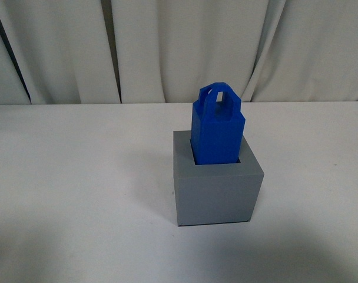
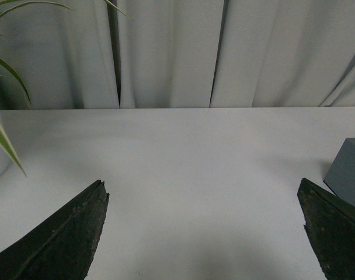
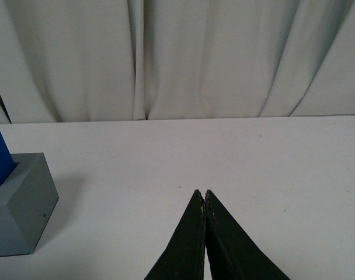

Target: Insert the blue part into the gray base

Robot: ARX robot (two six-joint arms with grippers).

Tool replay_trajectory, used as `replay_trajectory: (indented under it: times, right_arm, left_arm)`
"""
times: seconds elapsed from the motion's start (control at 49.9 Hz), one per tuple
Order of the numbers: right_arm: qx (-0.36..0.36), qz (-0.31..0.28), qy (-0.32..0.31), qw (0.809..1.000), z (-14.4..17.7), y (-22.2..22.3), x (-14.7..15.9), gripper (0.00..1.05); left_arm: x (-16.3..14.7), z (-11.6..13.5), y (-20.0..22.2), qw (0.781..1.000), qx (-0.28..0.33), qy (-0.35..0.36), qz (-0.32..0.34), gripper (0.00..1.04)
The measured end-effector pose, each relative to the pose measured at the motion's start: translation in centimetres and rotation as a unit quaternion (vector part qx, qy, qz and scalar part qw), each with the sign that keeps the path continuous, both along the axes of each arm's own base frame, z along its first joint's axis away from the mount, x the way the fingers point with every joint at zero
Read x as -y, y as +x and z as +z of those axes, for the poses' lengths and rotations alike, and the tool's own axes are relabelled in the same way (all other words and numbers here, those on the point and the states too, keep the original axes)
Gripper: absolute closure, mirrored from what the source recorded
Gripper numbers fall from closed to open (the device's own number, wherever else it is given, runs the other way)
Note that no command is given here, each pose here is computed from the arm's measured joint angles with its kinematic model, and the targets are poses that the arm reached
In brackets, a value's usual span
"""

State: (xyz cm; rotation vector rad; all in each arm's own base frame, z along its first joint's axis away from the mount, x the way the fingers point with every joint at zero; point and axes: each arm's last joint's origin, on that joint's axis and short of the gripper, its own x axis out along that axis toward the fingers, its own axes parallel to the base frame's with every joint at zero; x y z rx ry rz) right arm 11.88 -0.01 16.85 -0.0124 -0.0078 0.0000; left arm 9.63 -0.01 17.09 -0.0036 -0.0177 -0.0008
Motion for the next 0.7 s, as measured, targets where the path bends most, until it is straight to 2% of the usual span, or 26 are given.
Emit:
replay_trajectory:
  times: [0.541, 0.601, 0.701]
  right_arm:
    - [0.0, 0.0, 0.0, 1.0, -0.1, -1.2, 0.0, 1.02]
    - [-0.018, 0.002, 0.0, 1.0, -0.5, -1.8, 0.0, 1.02]
    - [-0.001, 0.002, 0.0, 1.0, -0.3, -2.1, 0.0, 1.02]
  left_arm:
    - [0.0, 0.0, 0.0, 1.0, 0.0, 0.0, 0.0, 0.06]
    - [0.0, 0.0, 0.0, 1.0, 0.0, 0.0, 0.0, 0.06]
    - [0.0, 0.0, 0.0, 1.0, 0.0, 0.0, 0.0, 0.06]
